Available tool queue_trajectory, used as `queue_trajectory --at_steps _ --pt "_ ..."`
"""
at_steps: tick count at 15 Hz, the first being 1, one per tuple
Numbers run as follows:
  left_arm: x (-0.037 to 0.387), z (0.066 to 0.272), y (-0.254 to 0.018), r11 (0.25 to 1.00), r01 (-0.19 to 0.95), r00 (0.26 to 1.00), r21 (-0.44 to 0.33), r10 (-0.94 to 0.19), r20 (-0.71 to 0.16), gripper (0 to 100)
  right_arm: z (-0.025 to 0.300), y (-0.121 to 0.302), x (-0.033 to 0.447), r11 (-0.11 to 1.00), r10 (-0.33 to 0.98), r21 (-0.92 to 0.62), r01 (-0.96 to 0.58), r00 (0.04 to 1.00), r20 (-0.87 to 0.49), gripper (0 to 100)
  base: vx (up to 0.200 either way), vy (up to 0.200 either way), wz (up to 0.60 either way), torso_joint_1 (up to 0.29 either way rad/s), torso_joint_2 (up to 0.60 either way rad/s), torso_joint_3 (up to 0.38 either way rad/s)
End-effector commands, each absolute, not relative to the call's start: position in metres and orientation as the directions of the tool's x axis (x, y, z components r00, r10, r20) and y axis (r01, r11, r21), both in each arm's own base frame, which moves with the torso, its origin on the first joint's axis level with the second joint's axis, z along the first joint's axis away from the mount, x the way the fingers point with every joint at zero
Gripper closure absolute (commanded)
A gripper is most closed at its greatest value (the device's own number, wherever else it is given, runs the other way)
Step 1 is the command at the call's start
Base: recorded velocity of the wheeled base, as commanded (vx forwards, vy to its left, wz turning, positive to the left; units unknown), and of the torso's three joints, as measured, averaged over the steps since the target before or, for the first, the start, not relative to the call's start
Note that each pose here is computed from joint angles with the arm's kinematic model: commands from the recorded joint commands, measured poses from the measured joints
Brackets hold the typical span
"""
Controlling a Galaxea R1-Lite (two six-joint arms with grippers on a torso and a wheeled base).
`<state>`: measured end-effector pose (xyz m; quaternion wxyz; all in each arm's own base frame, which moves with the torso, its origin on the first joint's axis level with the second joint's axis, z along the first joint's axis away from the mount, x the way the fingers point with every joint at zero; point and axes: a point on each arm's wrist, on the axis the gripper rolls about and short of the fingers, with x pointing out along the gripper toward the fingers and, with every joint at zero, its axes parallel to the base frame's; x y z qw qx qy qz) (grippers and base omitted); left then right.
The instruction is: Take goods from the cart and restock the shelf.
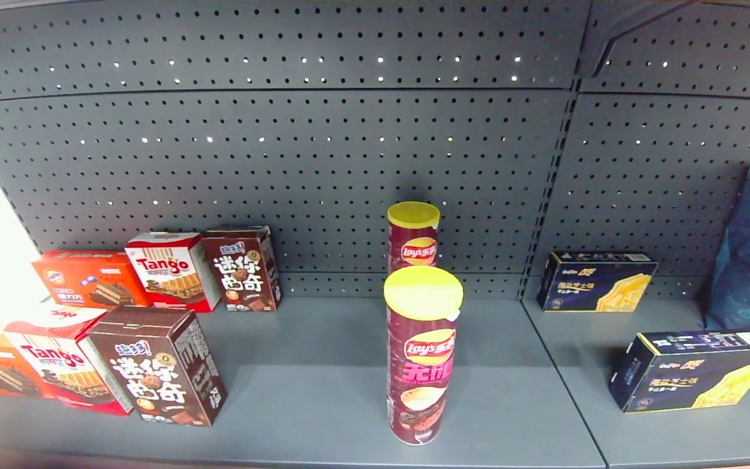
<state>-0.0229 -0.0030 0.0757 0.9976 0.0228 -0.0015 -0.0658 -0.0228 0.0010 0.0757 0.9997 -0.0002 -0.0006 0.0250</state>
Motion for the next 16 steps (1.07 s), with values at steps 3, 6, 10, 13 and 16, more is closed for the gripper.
queue_trajectory --at_steps 3,6,10,13,16 --pt "-0.0229 0.0757 -0.0029 0.99 0.133 0.991 0.048 -0.133 0.0 0 0.0758 0.001 -0.0228 0.999 0.051 0.0 -0.051 0.999 0.003 0 0.0 0.0 0.0 0.0 0.0 0.0" --pt "-0.0229 0.0757 -0.003 0.99 0.131 0.991 0.049 -0.132 0.0 0 0.0758 0.001 -0.0228 0.999 0.051 0.0 -0.051 0.999 0.003 0 0.0 0.0 0.0 0.0 0.0 0.0" --pt "-0.0229 0.0757 -0.003 0.99 0.131 0.991 0.051 -0.132 0.0 0 0.0758 0.001 -0.0228 0.999 0.051 0.0 -0.051 0.999 0.003 0 0.0 0.0 0.0 0.0 0.0 0.0" --pt "-0.0229 0.0757 -0.0029 0.99 0.133 0.991 0.046 -0.133 0.0 0 0.0758 0.001 -0.0228 0.999 0.051 0.0 -0.051 0.999 0.003 0 0.067 0.0 0.0 -0.001 0.0 -0.001" --pt "-0.0229 0.0755 -0.0029 0.99 0.133 0.991 0.049 -0.133 -0.002 0 0.0758 0.001 -0.0228 0.999 0.051 0.0 -0.051 0.999 0.003 0 0.0 0.0 0.0 0.0 0.0 0.0"
